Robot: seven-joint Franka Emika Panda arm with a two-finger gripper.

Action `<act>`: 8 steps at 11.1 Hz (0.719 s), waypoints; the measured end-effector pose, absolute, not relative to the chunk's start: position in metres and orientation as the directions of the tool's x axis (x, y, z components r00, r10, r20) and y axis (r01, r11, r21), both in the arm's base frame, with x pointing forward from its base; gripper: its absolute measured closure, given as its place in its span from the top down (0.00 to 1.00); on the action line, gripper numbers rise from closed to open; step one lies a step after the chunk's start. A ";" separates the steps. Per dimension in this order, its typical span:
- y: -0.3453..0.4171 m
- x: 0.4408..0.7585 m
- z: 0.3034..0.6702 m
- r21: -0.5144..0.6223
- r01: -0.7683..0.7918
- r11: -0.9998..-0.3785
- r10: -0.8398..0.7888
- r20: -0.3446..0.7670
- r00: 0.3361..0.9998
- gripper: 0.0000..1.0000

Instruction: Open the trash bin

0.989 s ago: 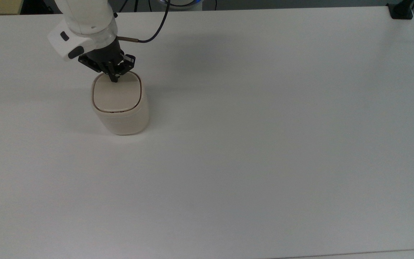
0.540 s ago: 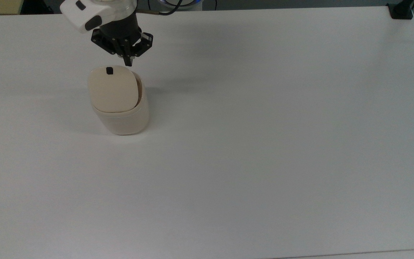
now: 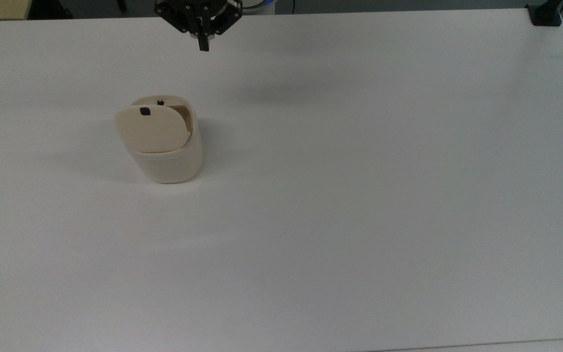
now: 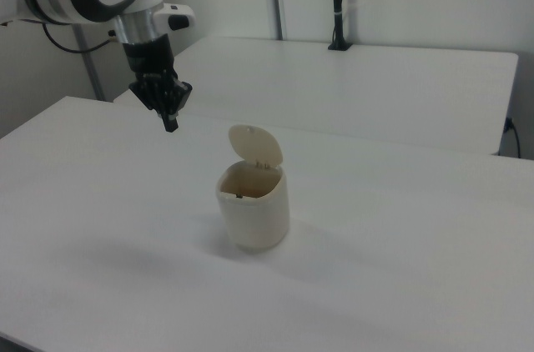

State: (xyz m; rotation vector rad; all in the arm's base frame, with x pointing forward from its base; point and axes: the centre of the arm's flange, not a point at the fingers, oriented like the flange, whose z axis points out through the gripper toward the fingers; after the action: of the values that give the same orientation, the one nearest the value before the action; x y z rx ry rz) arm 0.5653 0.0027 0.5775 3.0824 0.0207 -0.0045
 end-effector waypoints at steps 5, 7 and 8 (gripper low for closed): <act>0.018 0.560 0.594 0.060 0.021 -0.998 0.021 -0.010 1.000 0.03; 0.015 0.560 0.601 0.060 0.013 -0.998 0.013 -0.002 1.000 0.14; 0.013 0.560 0.602 0.062 0.010 -0.998 0.010 0.000 1.000 0.26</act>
State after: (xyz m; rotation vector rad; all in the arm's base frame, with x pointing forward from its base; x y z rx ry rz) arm 0.5603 0.0128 0.6017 3.0800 0.0148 0.0010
